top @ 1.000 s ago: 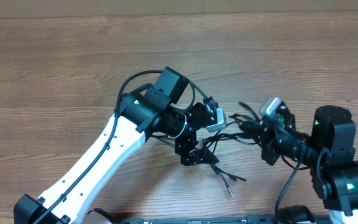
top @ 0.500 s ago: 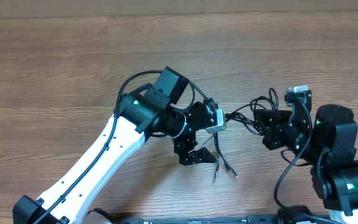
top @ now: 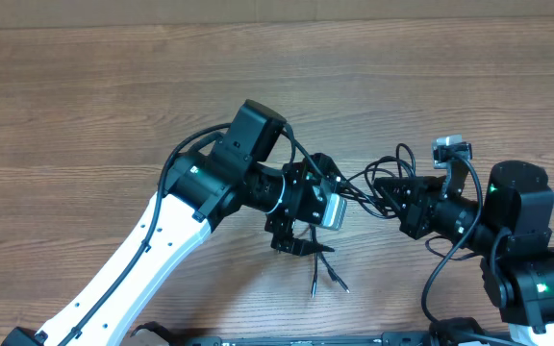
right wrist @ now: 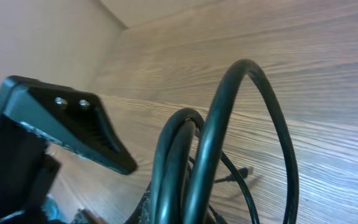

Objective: Untangle cables

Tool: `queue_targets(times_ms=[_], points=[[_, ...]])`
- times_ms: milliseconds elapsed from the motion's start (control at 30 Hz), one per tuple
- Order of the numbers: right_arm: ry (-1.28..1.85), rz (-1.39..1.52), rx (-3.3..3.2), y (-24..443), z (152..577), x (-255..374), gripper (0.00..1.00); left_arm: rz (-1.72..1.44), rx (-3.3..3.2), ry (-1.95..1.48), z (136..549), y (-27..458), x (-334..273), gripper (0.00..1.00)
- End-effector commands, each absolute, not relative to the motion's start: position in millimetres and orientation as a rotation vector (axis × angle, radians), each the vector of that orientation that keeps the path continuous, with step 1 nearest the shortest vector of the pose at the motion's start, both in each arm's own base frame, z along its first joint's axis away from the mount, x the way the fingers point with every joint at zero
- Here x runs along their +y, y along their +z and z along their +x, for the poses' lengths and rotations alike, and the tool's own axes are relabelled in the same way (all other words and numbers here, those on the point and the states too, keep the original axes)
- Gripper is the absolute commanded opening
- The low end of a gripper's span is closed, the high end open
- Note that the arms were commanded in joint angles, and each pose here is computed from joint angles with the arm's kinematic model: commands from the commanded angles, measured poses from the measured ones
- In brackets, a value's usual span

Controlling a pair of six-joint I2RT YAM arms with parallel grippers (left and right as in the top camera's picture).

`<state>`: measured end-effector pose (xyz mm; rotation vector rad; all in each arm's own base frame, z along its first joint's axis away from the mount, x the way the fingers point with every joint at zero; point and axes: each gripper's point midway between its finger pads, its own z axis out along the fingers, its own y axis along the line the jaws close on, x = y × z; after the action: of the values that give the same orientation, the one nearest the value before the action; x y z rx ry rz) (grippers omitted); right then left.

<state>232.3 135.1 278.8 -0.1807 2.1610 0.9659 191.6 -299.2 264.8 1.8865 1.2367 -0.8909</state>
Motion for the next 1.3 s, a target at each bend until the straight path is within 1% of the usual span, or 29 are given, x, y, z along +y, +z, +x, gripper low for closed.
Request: queue_targets(times_ms=[0, 200, 667, 700, 800, 833, 867, 1067, 1100, 1133, 1167, 1200, 1233, 1267], points=[[1.079, -0.262, 2.095, 299.5, 223.0, 148.2, 0.04, 1.918, 1.048, -0.898, 178.2, 282.3, -305.7, 1.00], [1.202, -0.387, 1.999, 319.9, 211.9, 162.8, 0.04, 1.926, 1.039, -0.903, 174.6, 282.2, -307.9, 1.00], [1.233, -0.406, 1.994, 321.4, 207.8, 165.4, 0.04, 1.918, 1.150, -0.875, 181.8, 274.6, -305.4, 1.00], [1.237, -0.407, 1.992, 322.0, 207.4, 165.7, 0.04, 1.918, 1.158, -0.880, 181.2, 274.0, -305.1, 0.99], [1.270, -0.392, 1.990, 325.3, 206.4, 167.2, 0.04, 1.920, 1.189, -0.902, 178.8, 271.0, -304.5, 0.92], [1.286, -0.391, 1.983, 327.7, 205.8, 168.1, 0.04, 1.922, 1.196, -0.906, 178.5, 269.7, -304.3, 0.92], [1.302, -0.399, 1.972, 330.7, 204.7, 169.4, 0.04, 1.924, 1.200, -0.909, 178.3, 268.8, -304.2, 1.00], [1.387, -0.435, 1.939, 341.2, 196.4, 175.1, 0.04, 1.920, 1.232, -0.927, 179.5, 265.0, -305.1, 1.00], [1.387, -0.435, 1.940, 341.1, 196.4, 175.1, 0.04, 1.920, 1.233, -0.928, 179.3, 264.8, -305.1, 0.95], [1.387, -0.435, 1.940, 341.1, 196.4, 175.1, 0.04, 1.920, 1.233, -0.928, 179.3, 264.8, -305.1, 0.85], [1.387, -0.435, 1.940, 341.1, 196.4, 175.1, 0.04, 1.920, 1.233, -0.928, 179.3, 264.8, -305.1, 0.70], [1.387, -0.434, 1.940, 341.1, 196.5, 175.1, 0.04, 1.920, 1.233, -0.928, 179.3, 264.8, -305.1, 0.45], [1.386, -0.434, 1.940, 341.0, 196.6, 175.0, 0.04, 1.920, 1.232, -0.928, 179.4, 264.9, -305.1, 0.16], [1.386, -0.434, 1.940, 341.0, 196.7, 175.0, 0.04, 1.920, 1.232, -0.927, 179.4, 264.8, -305.1, 0.04]])
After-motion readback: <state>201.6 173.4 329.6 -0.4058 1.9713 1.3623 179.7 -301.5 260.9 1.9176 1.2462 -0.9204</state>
